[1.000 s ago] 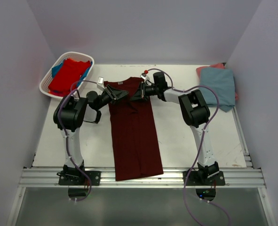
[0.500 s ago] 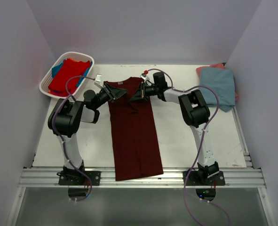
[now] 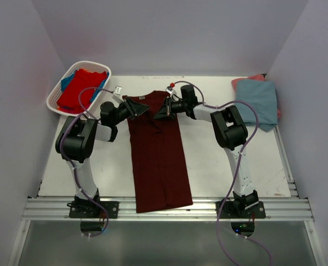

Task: Fold and stack the t-shirts
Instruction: Rotate the tshirt 90 degrees

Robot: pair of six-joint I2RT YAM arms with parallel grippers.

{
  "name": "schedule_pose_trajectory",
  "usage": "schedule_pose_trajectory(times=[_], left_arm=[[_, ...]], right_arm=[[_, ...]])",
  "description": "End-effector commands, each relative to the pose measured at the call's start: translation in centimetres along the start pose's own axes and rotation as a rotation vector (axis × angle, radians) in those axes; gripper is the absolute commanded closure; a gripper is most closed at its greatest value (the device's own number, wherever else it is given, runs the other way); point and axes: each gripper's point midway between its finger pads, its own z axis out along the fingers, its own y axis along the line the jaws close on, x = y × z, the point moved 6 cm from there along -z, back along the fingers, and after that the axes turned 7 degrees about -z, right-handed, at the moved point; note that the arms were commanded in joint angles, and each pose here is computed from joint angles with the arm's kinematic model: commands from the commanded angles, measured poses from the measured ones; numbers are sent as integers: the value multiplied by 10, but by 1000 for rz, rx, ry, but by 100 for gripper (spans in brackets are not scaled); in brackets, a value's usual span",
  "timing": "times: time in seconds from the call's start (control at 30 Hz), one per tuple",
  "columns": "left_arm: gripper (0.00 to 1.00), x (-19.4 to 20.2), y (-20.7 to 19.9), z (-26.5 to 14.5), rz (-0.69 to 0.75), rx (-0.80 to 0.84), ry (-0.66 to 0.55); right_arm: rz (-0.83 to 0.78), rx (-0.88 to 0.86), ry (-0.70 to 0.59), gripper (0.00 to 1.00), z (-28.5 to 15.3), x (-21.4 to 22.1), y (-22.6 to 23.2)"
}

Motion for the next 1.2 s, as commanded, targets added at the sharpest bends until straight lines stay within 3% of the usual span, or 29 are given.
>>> schedule_pose_trajectory(times=[0.0, 0.5, 1.17], left_arm=[[65, -7, 3, 8, 54, -18, -6], [66, 6, 26, 13, 27, -138, 47], [64, 12, 15, 20, -6, -64, 87]], right_arm=[[-25, -15, 0, 96, 1, -5, 7], [-22, -14, 0, 96, 0, -4, 6], [-20, -14, -1, 96, 2, -6, 5]])
